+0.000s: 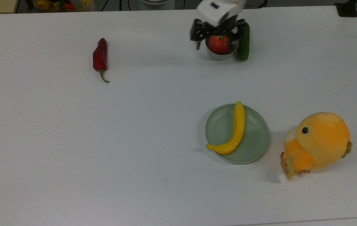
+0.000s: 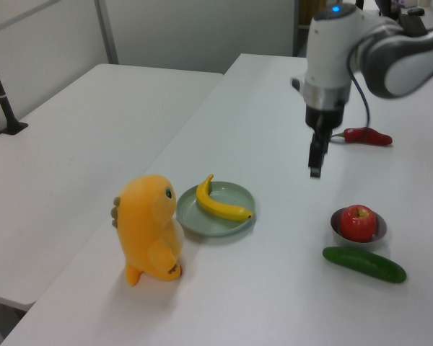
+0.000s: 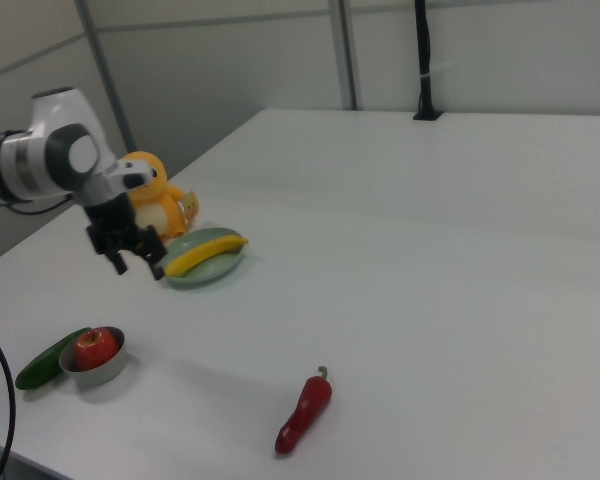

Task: Put the cucumber on the left side of the bowl

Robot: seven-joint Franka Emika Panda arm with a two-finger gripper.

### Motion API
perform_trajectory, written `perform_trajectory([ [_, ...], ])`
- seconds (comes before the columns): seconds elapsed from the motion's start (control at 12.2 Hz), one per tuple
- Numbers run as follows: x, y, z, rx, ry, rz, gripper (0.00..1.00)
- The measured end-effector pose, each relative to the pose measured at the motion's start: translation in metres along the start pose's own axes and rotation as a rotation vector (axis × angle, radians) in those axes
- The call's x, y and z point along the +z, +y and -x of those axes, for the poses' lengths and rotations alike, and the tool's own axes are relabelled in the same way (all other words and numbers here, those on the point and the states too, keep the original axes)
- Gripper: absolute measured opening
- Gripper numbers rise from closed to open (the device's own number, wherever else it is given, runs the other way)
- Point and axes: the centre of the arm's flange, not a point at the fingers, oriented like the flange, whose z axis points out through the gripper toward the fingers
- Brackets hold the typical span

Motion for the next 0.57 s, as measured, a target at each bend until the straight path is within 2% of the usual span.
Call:
perform_trajectory([
  [0.25, -0.031, 0.093, -0.034, 0.116, 0.042, -0.001, 1.00],
  [0.41, -0.040, 0.139, -0.044, 0.191, 0.062, 0.002, 1.00],
  [0.57, -0.043, 0.166, -0.047, 0.261, 0.062, -0.037, 1.00],
])
